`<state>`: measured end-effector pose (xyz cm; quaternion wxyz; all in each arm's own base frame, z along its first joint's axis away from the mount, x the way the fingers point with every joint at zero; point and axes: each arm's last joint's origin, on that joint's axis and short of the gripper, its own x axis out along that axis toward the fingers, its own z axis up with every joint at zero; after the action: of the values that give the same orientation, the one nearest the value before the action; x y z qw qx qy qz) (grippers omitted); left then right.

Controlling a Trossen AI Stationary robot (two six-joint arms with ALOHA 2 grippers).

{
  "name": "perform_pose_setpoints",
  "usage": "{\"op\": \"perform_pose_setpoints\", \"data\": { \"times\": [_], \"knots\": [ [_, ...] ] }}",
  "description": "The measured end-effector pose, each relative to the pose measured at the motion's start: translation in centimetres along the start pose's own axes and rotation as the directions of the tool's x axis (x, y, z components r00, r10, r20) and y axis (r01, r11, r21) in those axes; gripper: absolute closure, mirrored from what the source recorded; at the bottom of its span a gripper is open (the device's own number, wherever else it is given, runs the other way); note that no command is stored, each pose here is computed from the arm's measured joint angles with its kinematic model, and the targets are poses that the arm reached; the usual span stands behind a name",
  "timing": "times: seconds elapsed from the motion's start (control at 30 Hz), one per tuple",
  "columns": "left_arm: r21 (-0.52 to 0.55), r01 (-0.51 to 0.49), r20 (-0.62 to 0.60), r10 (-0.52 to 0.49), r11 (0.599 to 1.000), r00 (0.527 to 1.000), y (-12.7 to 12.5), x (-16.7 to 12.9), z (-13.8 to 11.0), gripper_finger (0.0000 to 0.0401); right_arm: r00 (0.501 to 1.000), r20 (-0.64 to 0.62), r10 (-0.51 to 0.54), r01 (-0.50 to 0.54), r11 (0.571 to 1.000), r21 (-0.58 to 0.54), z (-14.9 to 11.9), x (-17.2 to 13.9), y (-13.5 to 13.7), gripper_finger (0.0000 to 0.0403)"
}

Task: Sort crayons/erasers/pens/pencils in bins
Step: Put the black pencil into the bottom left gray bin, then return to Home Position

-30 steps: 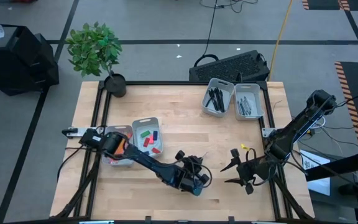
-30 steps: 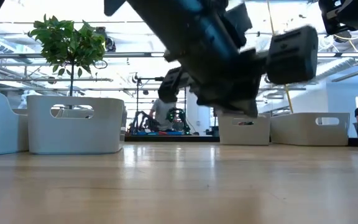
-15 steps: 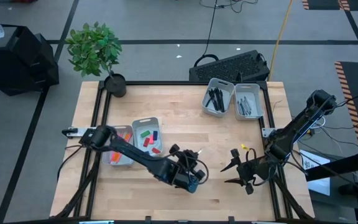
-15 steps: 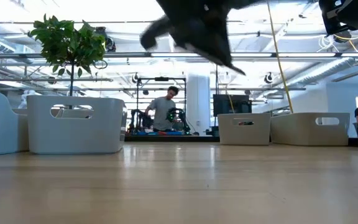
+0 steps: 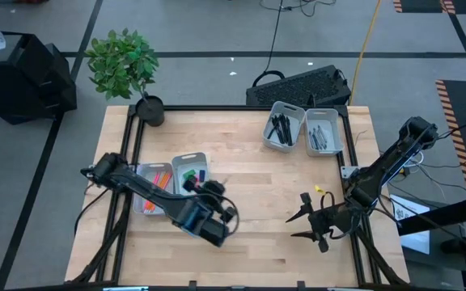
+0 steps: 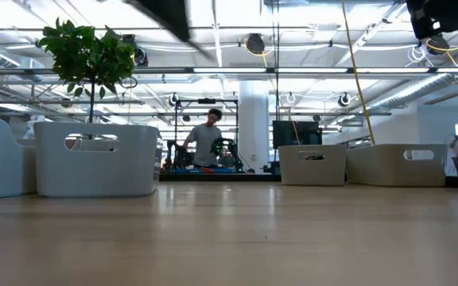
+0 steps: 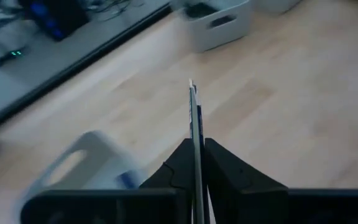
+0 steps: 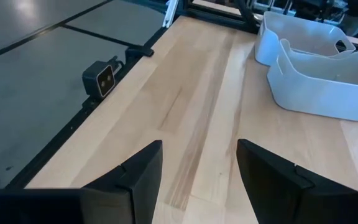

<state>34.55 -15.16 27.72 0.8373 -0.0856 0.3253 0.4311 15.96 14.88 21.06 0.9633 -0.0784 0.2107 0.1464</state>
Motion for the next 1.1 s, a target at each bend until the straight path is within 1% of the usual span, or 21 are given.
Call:
{"op": "perform_pose_setpoints", "data": {
  "times": [0.1,0.2,0.27,0.33,0.47,0.53,0.67,0.73,0.87,0.97,1.1],
  "knots": [
    [0.022,-0.068,-0.036,0.069,0.997,0.997,1.5,-0.9,-0.3,0.0368,1.0,0.012,0.001,-0.002,1.0,0.013,0.1,0.0,0.0,0.0202],
    [0.051,-0.114,-0.068,0.118,0.992,0.991,2.5,-1.7,-0.8,0.038,1.0,0.014,-0.02,0.019,0.999,0.044,0.1,0.0,0.0,0.0202],
    [0.065,-0.125,-0.082,0.131,0.99,0.988,2.8,-2.0,-0.9,0.0387,1.0,0.014,-0.025,0.024,0.997,0.068,0.1,0.0,-0.1,0.0202],
    [0.08,-0.114,-0.103,0.122,0.99,0.987,3.1,-2.0,-1.1,0.0387,1.0,0.015,-0.025,0.024,0.996,0.086,0.1,0.0,-0.1,0.0202],
    [0.082,-0.147,-0.156,0.159,0.986,0.975,5.4,-1.8,-2.1,0.038,0.999,0.018,-0.048,0.045,0.989,0.141,0.1,0.0,-0.1,0.0202],
    [0.066,-0.157,-0.167,0.166,0.985,0.972,6.8,-1.8,-3.2,0.0381,0.998,0.023,-0.05,0.045,0.984,0.173,0.2,0.0,-0.1,0.0202],
    [0.026,-0.171,-0.182,0.173,0.985,0.968,10.4,-2.0,-5.2,0.0399,0.998,0.024,-0.051,0.044,0.976,0.215,0.2,0.0,-0.1,0.0202],
    [0.022,-0.191,-0.223,0.191,0.981,0.956,12.2,-1.9,-6.3,0.04,0.997,0.027,-0.075,0.066,0.969,0.237,0.2,0.0,-0.2,0.0202],
    [0.012,-0.248,-0.318,0.239,0.969,0.917,15.5,-1.1,-9.0,0.04,0.992,0.034,-0.124,0.109,0.951,0.29,0.2,0.0,-0.3,0.0202],
    [-0.003,-0.275,-0.384,0.253,0.961,0.888,17.1,-0.3,-11.2,0.0401,0.991,0.035,-0.127,0.108,0.936,0.335,0.2,0.0,-0.4,0.0202],
    [-0.054,-0.276,-0.415,0.23,0.96,0.88,18.0,0.1,-12.7,0.0401,0.991,0.036,-0.127,0.103,0.915,0.39,0.2,0.0,-0.4,0.0202]
  ]
}}
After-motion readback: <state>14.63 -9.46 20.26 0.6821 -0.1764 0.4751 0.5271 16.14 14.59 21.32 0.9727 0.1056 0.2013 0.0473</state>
